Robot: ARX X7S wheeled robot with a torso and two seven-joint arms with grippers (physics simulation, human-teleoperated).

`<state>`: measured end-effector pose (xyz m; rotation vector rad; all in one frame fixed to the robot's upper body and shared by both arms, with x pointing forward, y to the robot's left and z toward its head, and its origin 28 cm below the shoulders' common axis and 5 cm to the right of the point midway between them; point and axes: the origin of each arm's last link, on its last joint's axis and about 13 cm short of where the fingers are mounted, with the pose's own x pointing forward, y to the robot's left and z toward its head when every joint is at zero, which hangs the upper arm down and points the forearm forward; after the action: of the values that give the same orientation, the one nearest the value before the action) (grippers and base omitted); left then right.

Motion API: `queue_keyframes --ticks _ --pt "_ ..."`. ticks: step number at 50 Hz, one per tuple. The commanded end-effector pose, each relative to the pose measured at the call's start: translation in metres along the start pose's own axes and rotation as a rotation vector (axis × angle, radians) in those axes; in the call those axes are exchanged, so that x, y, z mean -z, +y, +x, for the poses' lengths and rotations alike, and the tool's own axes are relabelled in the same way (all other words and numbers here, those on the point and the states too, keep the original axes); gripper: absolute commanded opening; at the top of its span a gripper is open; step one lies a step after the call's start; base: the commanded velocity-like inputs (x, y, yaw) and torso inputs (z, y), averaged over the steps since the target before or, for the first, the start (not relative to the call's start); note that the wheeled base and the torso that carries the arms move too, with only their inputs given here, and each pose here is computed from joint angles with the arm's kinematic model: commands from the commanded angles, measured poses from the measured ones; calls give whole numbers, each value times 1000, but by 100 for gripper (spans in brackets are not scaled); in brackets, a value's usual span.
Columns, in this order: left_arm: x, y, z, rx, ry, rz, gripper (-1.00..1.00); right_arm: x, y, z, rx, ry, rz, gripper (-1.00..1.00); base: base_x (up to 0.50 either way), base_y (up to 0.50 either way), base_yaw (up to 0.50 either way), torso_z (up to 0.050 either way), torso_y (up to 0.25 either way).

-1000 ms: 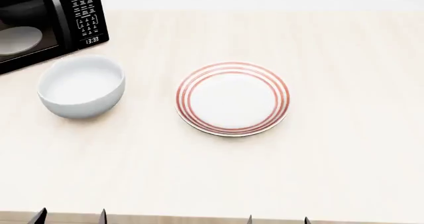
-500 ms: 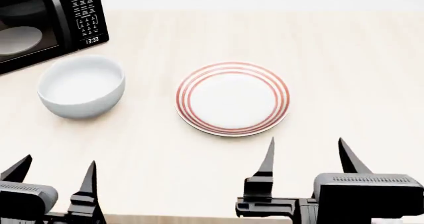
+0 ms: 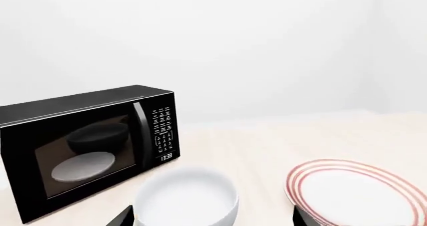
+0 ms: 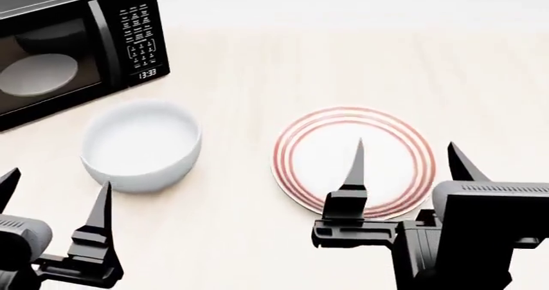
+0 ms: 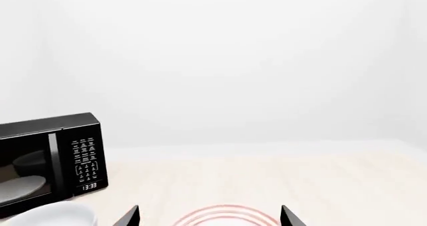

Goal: Put the white bowl to the right of the plate.

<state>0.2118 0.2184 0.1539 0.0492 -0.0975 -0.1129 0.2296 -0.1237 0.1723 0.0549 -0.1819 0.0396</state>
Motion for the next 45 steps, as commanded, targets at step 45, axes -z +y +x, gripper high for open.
queue_keyframes --ticks 45 --pt "-4 -3 -1 18 -14 17 100 2 2 3 15 14 -55 100 496 21 0 0 1"
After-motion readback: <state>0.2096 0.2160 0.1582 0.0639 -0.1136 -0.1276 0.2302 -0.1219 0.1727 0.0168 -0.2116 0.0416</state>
